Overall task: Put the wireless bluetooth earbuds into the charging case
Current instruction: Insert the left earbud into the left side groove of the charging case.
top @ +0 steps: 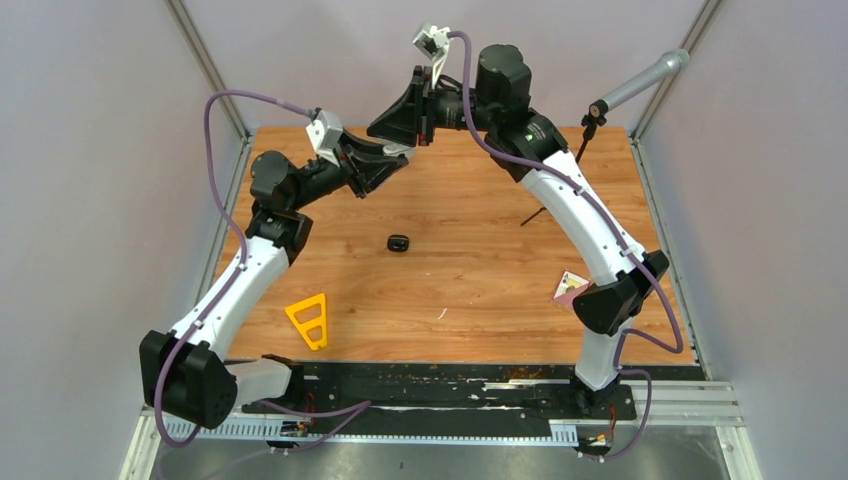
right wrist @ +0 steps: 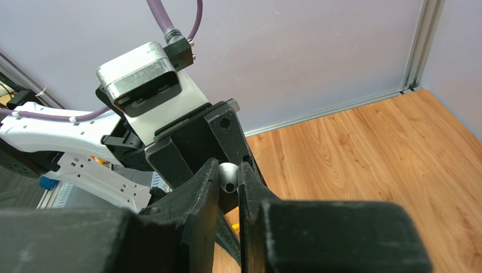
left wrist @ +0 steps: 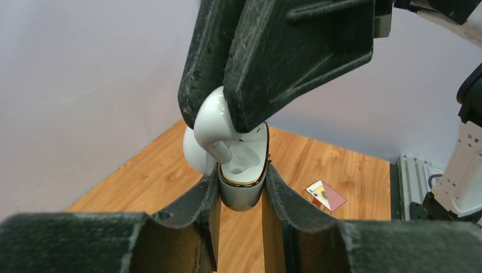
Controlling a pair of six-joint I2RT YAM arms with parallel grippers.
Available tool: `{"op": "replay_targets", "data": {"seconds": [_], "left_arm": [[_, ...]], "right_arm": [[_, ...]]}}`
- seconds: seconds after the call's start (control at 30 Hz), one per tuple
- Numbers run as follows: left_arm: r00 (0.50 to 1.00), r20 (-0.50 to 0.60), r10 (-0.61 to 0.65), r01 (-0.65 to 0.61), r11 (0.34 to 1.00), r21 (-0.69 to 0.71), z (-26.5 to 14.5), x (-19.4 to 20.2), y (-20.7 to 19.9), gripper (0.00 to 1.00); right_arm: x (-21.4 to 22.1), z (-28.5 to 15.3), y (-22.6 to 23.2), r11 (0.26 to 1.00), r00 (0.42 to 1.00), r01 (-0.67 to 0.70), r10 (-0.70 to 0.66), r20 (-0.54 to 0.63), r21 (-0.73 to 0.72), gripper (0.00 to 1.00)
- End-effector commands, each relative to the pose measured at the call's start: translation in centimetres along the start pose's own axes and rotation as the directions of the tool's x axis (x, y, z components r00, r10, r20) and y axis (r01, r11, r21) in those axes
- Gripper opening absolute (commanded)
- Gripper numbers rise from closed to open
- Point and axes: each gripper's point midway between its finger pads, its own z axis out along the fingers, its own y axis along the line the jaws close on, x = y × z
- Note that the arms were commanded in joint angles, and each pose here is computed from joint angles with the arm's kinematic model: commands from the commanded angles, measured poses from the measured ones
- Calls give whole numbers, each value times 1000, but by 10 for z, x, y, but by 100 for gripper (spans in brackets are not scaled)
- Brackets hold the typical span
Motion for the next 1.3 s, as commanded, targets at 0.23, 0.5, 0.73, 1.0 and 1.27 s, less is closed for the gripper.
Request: {"op": "replay_targets", "data": {"seconds": [0.23,0.5,0.73,1.0,1.27], "left_arm": [[994,109,5,-1,999,-45,2,-51,-1,0],[992,125,13,-5,998,-59,0,-59,2,0],[992,125,-5,16,996,-87,-4,-59,9,0],[990,143,-10,23,996,-91,-2,-68,10,0],[989,149,3,9,997,-78,-1,-72,8,0]], "right_arm": [[-33,-10,9,997,990,71,-75,121,38,9],[-41,-13,4,992,980,87,-101,173,86,10],[-44,-11,14,993,977,106,-115,181,60,10],[-36,-8,14,993,979,104,-112,172,57,10],[-33,-8,10,992,980,100,-111,167,73,9]]}}
